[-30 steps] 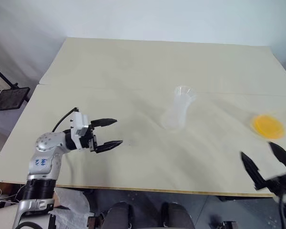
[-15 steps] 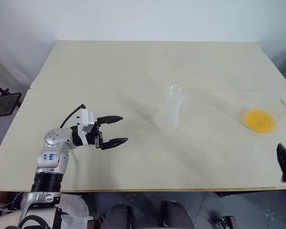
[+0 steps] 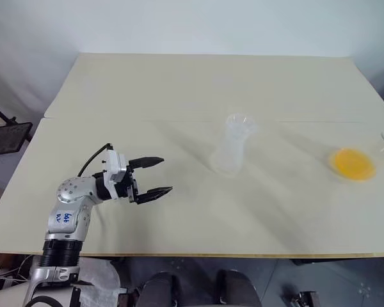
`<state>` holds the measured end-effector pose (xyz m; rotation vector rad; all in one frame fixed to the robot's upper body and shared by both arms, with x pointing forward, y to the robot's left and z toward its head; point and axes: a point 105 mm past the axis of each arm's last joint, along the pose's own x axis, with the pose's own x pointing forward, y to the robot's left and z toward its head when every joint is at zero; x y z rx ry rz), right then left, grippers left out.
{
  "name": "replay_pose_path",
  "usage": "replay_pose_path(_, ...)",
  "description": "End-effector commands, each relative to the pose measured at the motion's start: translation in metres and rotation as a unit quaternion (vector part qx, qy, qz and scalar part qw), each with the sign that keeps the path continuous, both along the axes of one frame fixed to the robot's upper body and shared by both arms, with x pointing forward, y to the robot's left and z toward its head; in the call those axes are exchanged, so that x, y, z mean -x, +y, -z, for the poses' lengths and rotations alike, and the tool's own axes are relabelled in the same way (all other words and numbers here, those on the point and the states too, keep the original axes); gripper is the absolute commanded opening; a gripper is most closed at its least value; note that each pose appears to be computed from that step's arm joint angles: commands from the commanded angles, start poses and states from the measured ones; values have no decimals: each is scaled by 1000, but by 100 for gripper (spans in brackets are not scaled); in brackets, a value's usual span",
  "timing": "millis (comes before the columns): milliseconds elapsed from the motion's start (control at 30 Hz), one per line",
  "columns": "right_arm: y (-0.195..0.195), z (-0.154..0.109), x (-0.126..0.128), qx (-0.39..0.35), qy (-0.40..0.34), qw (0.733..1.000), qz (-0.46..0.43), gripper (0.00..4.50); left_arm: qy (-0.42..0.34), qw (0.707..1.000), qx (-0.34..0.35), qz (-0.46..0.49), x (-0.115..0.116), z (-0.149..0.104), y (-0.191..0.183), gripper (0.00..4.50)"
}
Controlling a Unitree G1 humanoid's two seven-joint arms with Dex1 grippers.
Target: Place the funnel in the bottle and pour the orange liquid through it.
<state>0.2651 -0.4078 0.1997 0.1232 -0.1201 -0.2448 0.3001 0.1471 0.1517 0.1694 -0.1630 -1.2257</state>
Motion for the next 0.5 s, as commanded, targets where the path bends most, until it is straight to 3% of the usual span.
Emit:
replay_pose_path(33,0,-13,-9,-1,-13,1000,-21,450,-27,1000,11,1,4,-13,0,443)
replay_pose_path(500,-10,-20,-46,23,-20,999,-29,450,-14,998,59,26,11,-29,-10,443)
